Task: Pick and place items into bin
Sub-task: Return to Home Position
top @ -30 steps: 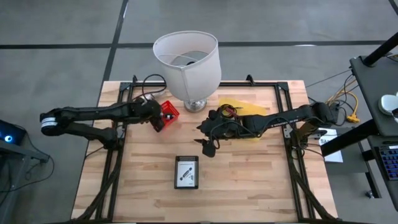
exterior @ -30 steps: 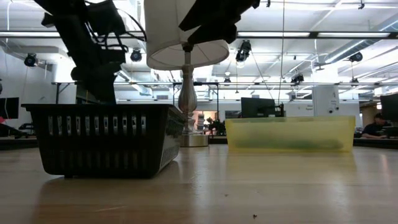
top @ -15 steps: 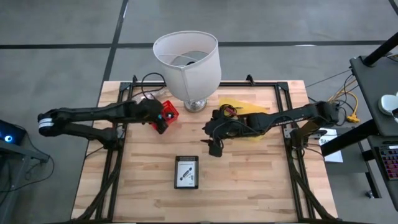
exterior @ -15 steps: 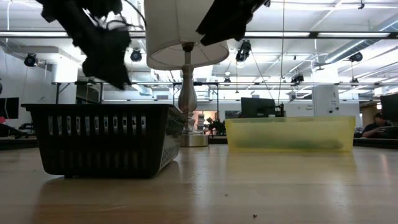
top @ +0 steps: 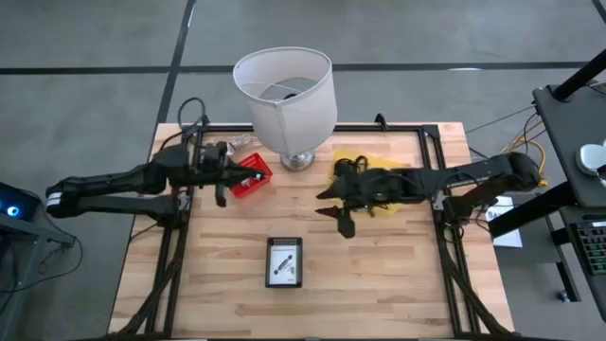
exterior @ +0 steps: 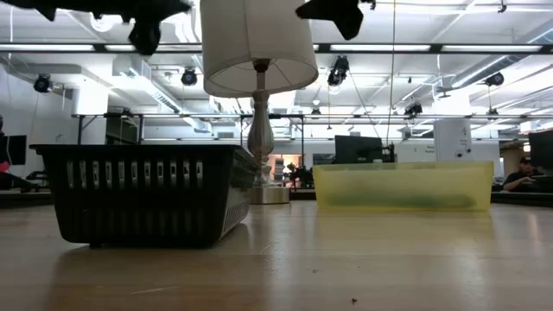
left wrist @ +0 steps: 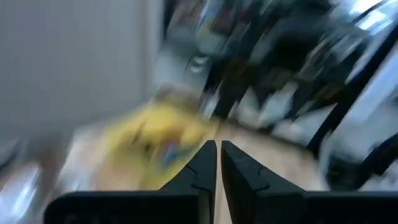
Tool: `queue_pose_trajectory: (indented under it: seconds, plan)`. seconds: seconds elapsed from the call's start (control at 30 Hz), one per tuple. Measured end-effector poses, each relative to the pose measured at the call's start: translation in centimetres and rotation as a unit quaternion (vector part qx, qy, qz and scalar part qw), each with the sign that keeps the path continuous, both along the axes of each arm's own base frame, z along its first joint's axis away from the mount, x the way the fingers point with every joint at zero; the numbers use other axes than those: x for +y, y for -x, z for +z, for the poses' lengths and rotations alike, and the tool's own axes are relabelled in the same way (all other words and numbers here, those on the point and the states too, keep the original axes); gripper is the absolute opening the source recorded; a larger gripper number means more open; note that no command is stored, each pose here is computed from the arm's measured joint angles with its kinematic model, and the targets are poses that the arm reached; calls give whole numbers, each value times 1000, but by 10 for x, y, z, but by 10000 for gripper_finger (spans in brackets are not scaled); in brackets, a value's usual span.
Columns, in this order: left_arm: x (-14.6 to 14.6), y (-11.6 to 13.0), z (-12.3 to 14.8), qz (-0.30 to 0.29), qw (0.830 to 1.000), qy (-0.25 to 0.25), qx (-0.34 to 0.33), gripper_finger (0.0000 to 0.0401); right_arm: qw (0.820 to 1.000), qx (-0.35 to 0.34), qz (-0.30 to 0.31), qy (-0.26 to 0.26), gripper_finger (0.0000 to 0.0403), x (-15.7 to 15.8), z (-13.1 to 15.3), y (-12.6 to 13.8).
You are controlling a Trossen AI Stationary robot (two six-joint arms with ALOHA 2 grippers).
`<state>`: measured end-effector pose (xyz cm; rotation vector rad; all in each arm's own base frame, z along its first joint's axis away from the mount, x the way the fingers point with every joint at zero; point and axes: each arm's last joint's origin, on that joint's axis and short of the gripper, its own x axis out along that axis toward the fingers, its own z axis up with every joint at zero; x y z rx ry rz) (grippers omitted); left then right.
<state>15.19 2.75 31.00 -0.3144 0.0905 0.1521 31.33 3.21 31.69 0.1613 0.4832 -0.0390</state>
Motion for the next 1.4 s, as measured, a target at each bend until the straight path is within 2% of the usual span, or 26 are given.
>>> queue_pose_trajectory:
  seconds: [0.1, 0.2, 0.27, 0.4, 0.5, 0.63, 0.8, 0.93, 1.07, 1.2, 1.4]
  plan:
    - [-6, 1, 4, -27, 991, -47, -119, 1, 997, -70, 4, -15, 147, 1, -11, 14]
    - [-10, 3, -2, -49, 974, -96, -198, 1, 992, -124, -5, -22, 103, 0, -26, 37]
    - [-12, 4, -12, -56, 970, -115, -206, 0, 988, -149, -10, -31, 71, -1, -34, 55]
    - [-12, 4, -36, -61, 976, -115, -173, 0, 986, -163, -2, -46, 17, -1, -53, 96]
    - [-12, 4, -48, -62, 979, -114, -157, 0, 983, -179, 5, -47, 12, -2, -65, 125]
    - [-12, 6, -56, -63, 979, -118, -152, 0, 975, -220, -19, -30, 9, -8, -79, 158]
    - [-13, 13, -66, -62, 980, -116, -151, 0, 959, -280, -28, -22, 8, -14, -91, 188]
    - [-14, 20, -72, -62, 978, -117, -160, 0, 949, -314, -28, -3, 8, -17, -100, 203]
    - [-15, 27, -84, -62, 979, -113, -158, 0, 933, -351, -74, 19, 8, -23, -105, 215]
    - [-16, 34, -100, -63, 980, -103, -156, 0, 923, -374, -90, 25, 8, -25, -113, 222]
    - [-17, 41, -122, -65, 984, -65, -153, 0, 931, -354, -91, -2, 8, -24, -126, 220]
